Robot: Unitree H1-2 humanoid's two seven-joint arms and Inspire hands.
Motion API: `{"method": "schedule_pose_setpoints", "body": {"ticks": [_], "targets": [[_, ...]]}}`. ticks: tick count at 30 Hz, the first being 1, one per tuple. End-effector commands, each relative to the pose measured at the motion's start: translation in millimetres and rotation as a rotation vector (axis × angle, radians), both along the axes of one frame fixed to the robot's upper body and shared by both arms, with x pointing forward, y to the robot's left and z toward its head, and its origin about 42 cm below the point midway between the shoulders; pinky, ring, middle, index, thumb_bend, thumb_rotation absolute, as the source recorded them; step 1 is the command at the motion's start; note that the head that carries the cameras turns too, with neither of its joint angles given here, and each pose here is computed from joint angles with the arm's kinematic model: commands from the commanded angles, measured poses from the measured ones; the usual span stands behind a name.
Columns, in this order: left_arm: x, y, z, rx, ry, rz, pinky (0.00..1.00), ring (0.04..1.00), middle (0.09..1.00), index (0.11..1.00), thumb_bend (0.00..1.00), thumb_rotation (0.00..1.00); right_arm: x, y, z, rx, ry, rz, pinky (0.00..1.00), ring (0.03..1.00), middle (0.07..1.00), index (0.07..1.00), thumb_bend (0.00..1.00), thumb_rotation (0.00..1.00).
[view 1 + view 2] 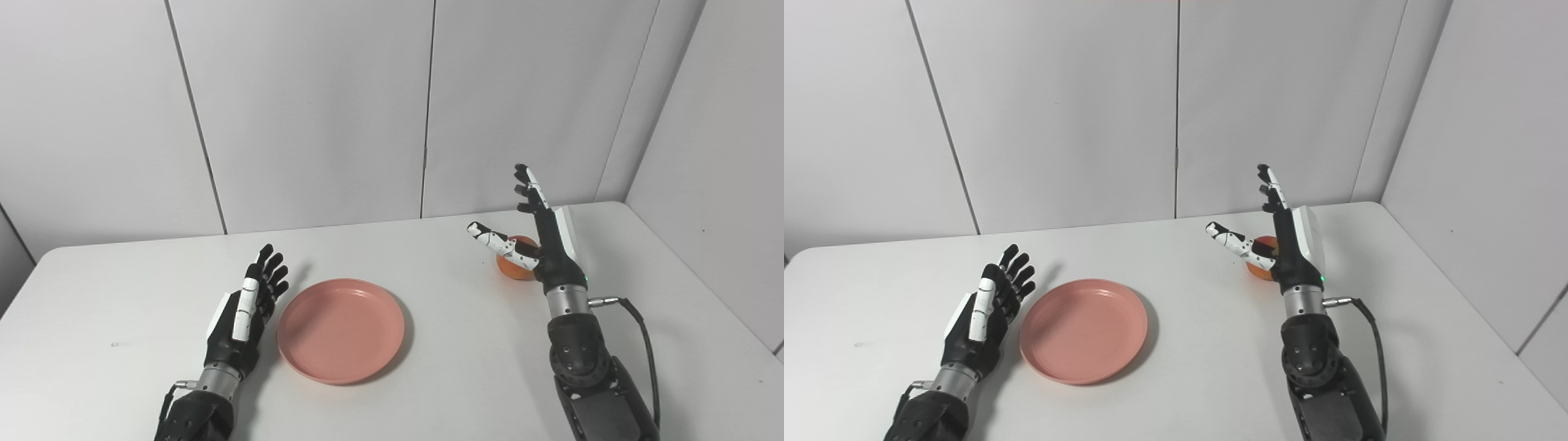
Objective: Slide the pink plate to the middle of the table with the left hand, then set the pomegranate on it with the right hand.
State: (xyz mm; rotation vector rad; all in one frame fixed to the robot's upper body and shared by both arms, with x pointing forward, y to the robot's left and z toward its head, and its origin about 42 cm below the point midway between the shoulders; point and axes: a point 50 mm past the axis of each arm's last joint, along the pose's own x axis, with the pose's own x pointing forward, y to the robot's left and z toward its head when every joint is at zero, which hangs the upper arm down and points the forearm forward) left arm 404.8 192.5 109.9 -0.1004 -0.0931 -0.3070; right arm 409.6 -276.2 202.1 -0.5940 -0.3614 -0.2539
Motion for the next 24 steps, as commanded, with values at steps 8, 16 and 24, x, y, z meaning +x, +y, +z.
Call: {"method": "schedule_pose_setpoints", "body": {"ticks": [8, 16, 24], "targets": [[-5.7, 13.5, -12.7, 0.077, 0.012, -0.017, 0.96, 0.970, 0.986, 0.999, 0.64, 1.00, 14.9, -23.0, 33.1, -0.094, -0.050, -0.097, 0.79, 0.880, 0.906, 0.906, 0.80, 0.55], [-5.7, 14.8, -13.1, 0.100, 0.012, -0.019, 0.96, 0.963, 0.977, 0.992, 0.65, 1.00, 20.1, -37.3, 28.1, -0.180, 0.026, -0.150, 0.79, 0.876, 0.908, 0.913, 0.82, 0.55], [-5.3, 14.3, -13.4, 0.105, 0.009, -0.024, 0.96, 0.964, 0.978, 0.994, 0.65, 1.00, 27.4, -46.7, 15.8, -0.209, 0.146, -0.170, 0.79, 0.890, 0.927, 0.922, 0.88, 0.53]]}}
